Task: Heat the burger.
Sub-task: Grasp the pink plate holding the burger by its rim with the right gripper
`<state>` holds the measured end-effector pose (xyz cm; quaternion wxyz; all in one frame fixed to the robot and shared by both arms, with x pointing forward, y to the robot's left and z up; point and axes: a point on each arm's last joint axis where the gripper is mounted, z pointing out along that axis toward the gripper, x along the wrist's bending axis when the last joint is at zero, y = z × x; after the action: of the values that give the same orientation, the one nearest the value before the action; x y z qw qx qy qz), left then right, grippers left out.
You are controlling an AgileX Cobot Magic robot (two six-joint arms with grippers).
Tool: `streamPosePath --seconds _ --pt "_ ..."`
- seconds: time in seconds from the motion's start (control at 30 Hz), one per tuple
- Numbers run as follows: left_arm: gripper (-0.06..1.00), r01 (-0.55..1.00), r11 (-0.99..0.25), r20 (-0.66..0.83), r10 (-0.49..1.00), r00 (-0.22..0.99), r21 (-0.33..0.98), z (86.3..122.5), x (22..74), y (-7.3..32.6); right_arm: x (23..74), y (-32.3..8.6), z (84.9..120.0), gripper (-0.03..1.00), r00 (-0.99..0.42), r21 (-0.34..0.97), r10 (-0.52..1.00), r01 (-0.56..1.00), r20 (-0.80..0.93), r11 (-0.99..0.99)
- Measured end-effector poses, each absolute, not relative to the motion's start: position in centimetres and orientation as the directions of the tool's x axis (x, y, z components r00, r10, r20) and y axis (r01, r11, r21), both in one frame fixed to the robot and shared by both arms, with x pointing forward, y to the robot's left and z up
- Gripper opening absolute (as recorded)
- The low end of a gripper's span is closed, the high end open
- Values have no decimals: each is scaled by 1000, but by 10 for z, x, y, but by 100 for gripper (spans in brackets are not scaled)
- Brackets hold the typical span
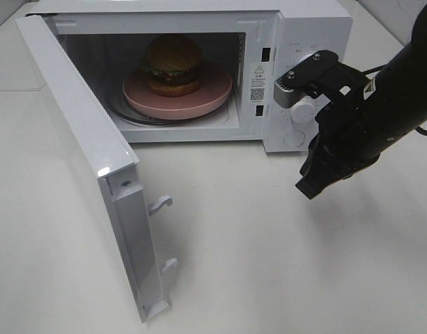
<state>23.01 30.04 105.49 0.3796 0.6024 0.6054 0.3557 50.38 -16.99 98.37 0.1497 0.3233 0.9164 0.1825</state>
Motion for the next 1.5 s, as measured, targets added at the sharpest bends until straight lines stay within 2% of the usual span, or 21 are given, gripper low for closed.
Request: streamPosePath --seconds 0.13,0.27,0.3,0.37,0.4,0.47,0.67,0.83,0.9,0.93,1.0,1.03,1.1,1.13,1.17,1.2,1.23,1.27,1.3,1.37,1.5 --pt "99 459 21 -31 999 14 888 1055 230 300 504 -170 984 4 -817 403 532 420 -223 813" --pt "99 459 21 -31 999 14 888 1055 230 300 504 -171 984 4 -902 321 296 192 -315 928" --pt "99 459 21 -31 999 14 888 1055 230 300 504 -171 984 4 -902 321 296 192 -315 928" --pt "99 459 21 -31 999 14 888 1055 230 300 503 -171 984 5 -922 264 141 45 -360 964" --pt "99 459 21 -31 999 14 888 1055 230 300 503 -171 984 5 -922 264 141 45 -360 964" --pt "99 459 21 -31 999 14 888 1055 230 300 503 -171 983 5 -914 188 -44 -130 -404 973" --pt "99 459 21 -31 999 14 888 1055 230 300 504 -172 983 5 -893 129 -150 -224 -425 966" --pt "99 459 21 -31 999 14 888 1055 230 300 505 -176 983 10 -868 59 -230 -283 -439 957" --pt "99 459 21 -31 999 14 888 1055 230 300 505 -176 983 19 -869 59 -228 -281 -440 958" --pt "99 459 21 -31 999 14 888 1055 230 300 505 -176 983 19 -869 59 -228 -281 -440 958" --pt "99 459 21 -31 999 14 888 1055 230 300 505 -176 983 34 -878 74 -195 -251 -437 965" --pt "99 459 21 -31 999 14 888 1055 230 300 505 -176 983 34 -878 74 -195 -251 -437 965" --pt "99 459 21 -31 999 14 888 1055 230 300 505 -176 983 63 -897 114 -106 -170 -430 979" --pt "99 459 21 -31 999 14 888 1055 230 300 505 -176 983 63 -897 114 -106 -170 -430 979" --pt "99 459 21 -31 999 14 888 1055 230 300 506 -176 983 72 -900 124 -83 -150 -429 981" --pt "99 459 21 -31 999 14 888 1055 230 300 506 -176 983 72 -900 124 -83 -150 -429 981" --pt "99 459 21 -31 999 14 888 1055 230 300 506 -175 984 86 -902 140 -48 -120 -430 983" --pt "99 459 21 -31 999 14 888 1055 230 300 507 -175 985 91 -901 142 -43 -116 -432 983" --pt "99 459 21 -31 999 14 888 1055 230 300 507 -175 985 91 -901 142 -43 -116 -432 983" --pt "99 459 21 -31 999 14 888 1055 230 300 508 -168 991 98 -887 128 -70 -143 -457 981" --pt "99 459 21 -31 999 14 888 1055 230 300 509 -158 998 98 -868 116 -94 -171 -488 978"
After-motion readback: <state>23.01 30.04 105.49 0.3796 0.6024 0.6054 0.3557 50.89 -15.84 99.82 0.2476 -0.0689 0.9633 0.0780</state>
